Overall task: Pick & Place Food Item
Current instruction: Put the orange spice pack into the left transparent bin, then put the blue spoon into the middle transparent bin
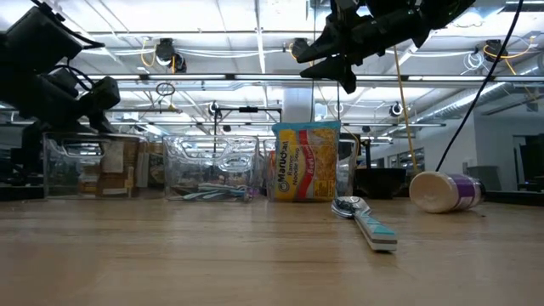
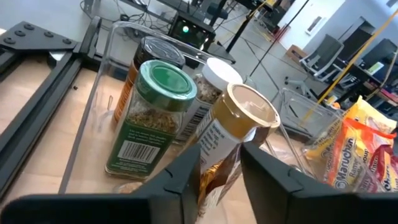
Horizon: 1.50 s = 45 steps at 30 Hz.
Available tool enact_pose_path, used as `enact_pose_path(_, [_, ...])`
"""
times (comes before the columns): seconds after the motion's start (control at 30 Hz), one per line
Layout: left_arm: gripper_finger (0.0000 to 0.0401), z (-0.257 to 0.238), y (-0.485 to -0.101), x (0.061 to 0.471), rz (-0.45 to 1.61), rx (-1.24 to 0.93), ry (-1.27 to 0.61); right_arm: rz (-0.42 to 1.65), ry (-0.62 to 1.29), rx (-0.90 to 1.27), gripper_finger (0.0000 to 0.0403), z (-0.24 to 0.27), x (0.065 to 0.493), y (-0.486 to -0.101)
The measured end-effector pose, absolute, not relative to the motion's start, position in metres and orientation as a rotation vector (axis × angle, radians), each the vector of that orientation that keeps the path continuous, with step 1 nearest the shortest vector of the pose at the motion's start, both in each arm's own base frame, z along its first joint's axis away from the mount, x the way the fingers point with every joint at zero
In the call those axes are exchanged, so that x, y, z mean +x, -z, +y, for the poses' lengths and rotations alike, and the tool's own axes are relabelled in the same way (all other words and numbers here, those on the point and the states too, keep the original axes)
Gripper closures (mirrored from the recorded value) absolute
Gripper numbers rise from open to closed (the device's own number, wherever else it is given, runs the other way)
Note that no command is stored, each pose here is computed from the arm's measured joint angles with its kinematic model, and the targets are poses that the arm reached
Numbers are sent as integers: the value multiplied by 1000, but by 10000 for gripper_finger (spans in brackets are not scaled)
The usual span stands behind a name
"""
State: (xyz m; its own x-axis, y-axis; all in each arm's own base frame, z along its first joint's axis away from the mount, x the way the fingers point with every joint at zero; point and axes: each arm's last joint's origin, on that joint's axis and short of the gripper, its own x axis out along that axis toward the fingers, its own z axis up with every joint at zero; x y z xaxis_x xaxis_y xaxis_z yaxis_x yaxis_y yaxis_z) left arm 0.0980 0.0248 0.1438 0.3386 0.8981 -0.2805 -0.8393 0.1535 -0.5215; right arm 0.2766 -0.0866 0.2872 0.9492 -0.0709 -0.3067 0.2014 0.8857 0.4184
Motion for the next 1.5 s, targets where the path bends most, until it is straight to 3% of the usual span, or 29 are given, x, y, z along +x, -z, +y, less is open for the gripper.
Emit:
enact_pose_path(0.4, [252,25,-158,104,-76,-578,-1204,289,142,460,261,-87,277,-287])
enact_pose_path(0.7, [251,25,-228,112,8,-296,-1149,289,143,467,261,-87,277,-287])
enact_pose_path(0.87, [251,24,-277,108,-101,-360,-1103,289,143,467,263,-86,277,-287])
enact_pose_path(1.17, [251,17,-336,108,-304,-618,-627,279,152,532,263,-86,277,-288])
enact_pose_path(1.5, [251,7,-333,155,-220,-766,-259,237,150,569,263,-87,278,-292])
